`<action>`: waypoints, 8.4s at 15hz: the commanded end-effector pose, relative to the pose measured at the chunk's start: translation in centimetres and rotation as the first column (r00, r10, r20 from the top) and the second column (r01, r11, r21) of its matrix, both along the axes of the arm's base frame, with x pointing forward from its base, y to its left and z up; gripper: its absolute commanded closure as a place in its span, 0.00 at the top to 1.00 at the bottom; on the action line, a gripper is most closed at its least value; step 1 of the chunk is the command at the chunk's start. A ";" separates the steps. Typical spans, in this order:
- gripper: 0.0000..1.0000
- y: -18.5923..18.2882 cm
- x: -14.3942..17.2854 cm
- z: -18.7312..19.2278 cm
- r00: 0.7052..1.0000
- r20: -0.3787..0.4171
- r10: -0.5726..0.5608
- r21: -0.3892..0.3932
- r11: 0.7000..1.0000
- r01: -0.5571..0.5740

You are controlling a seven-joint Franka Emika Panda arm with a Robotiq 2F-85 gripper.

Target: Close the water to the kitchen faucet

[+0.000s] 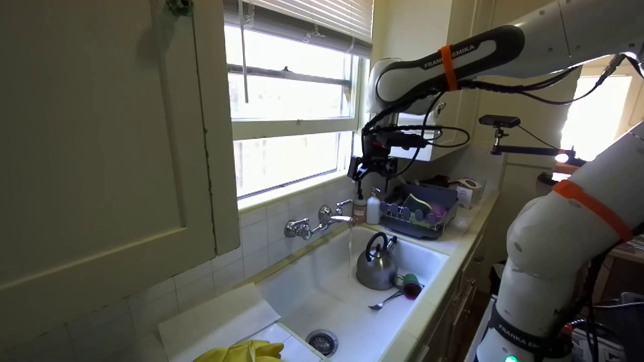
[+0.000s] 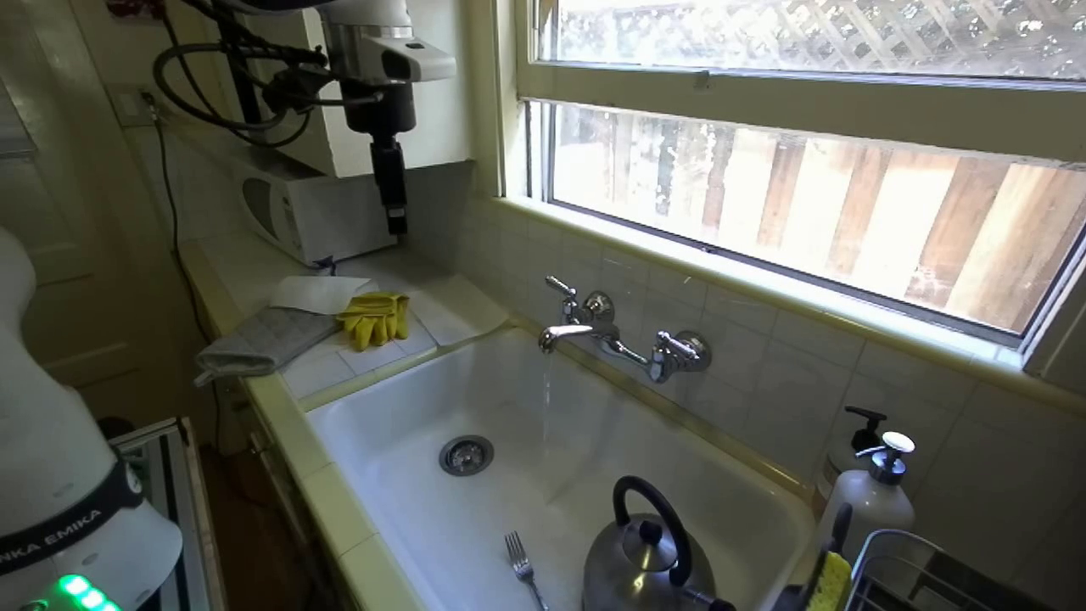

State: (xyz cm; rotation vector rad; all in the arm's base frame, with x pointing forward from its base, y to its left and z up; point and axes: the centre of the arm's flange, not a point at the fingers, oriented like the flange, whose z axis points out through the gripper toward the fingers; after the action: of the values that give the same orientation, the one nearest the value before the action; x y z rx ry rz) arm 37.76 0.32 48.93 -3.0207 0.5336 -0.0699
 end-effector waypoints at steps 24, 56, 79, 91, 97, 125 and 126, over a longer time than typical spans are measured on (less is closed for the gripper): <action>1.00 -20.3 21.4 -11.5 0.584 0.104 -0.805 -0.081 0.579 0.811; 0.86 -24.1 29.1 -17.6 0.373 0.120 -0.920 -0.022 0.373 0.928; 0.06 -25.1 30.0 -18.0 0.592 0.112 -0.798 -0.027 0.593 0.805; 0.06 -25.2 30.4 -18.2 0.713 0.114 -0.692 -0.047 0.713 0.699; 0.06 -25.2 30.3 -18.2 0.716 0.113 -0.689 -0.048 0.716 0.696; 1.00 -24.9 28.6 -15.9 0.906 0.118 -0.407 -0.069 0.907 0.417; 1.00 -24.8 28.1 -15.4 0.917 0.120 -0.379 -0.071 0.918 0.389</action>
State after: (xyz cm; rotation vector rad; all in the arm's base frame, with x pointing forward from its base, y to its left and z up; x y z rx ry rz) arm 67.89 -24.59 32.15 -2.9108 1.2485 -0.2776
